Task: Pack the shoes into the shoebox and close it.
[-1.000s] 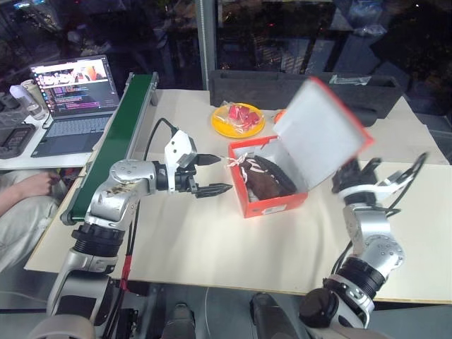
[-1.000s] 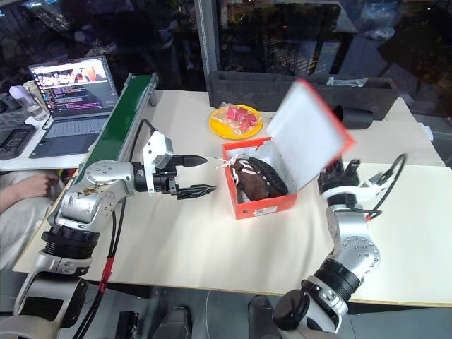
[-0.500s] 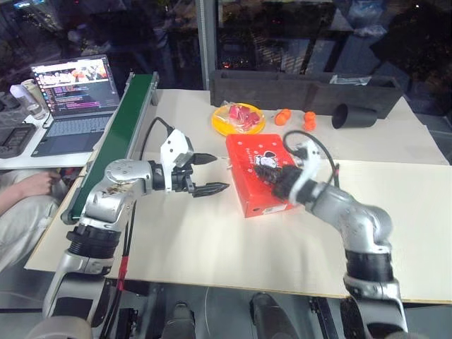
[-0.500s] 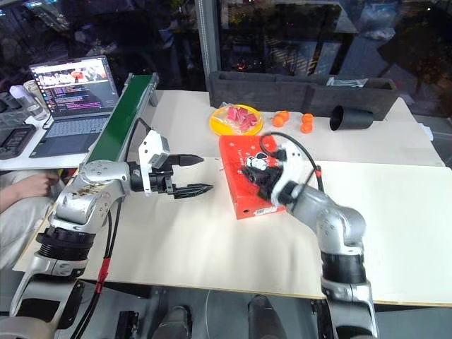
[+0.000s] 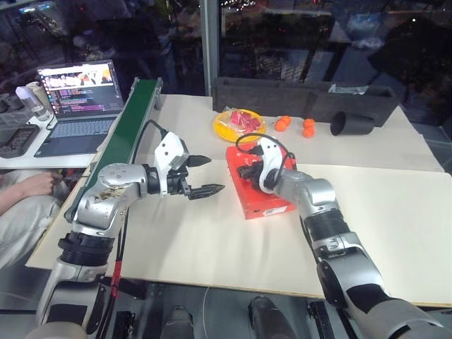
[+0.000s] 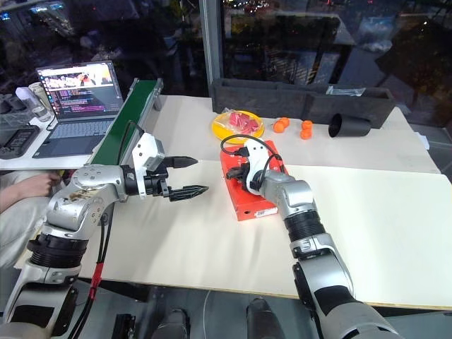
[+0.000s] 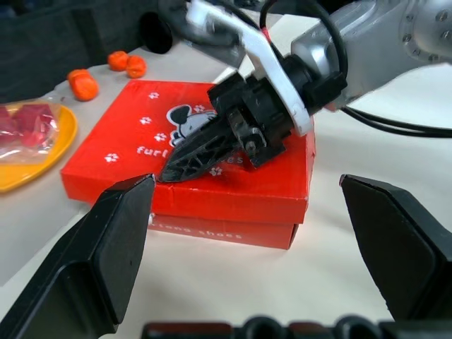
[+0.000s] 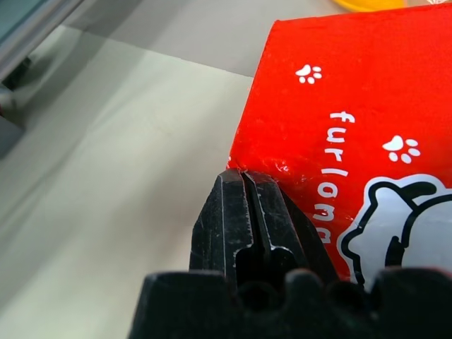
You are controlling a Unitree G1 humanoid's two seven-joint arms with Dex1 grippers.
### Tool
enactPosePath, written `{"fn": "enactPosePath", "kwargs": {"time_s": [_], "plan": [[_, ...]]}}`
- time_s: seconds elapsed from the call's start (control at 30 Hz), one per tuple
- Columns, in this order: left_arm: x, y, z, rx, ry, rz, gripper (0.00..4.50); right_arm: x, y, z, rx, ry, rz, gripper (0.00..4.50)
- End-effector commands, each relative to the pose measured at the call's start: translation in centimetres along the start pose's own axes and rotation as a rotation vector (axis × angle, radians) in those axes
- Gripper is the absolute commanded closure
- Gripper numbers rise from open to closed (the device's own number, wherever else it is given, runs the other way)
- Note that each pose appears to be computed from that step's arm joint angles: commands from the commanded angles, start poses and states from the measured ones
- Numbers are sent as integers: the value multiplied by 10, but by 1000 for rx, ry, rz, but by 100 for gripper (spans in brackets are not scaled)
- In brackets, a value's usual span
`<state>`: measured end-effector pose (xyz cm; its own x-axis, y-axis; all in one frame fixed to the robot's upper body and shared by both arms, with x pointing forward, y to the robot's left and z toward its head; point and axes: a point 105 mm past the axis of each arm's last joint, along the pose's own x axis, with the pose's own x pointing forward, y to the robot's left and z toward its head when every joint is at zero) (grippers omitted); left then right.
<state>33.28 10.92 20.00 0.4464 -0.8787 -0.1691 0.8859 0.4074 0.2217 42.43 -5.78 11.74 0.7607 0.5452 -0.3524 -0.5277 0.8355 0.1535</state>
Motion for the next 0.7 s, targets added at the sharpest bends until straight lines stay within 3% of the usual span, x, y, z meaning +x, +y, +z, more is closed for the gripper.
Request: {"fn": "enactPosePath", "kwargs": {"time_s": [0.03,0.17,0.3,0.37,0.53,0.6,0.7], "plan": [[-5,-1,11,23,-29,13,0,4,-17,-54,70,153,-69,444],[-7,0,10,17,-27,26,0,-4,-12,-1,153,-53,-29,444],[-9,8,2,4,-20,76,0,-40,-3,60,307,-323,69,444],[-10,14,-2,-9,-27,122,0,-62,-1,78,365,-421,116,444],[-11,27,-8,-56,-78,242,0,-108,-10,91,404,-534,101,444],[-12,29,-13,-61,-82,287,0,-127,-23,89,362,-562,13,444],[-20,39,-24,-93,-91,405,0,-161,-50,74,87,-532,-223,444]]}}
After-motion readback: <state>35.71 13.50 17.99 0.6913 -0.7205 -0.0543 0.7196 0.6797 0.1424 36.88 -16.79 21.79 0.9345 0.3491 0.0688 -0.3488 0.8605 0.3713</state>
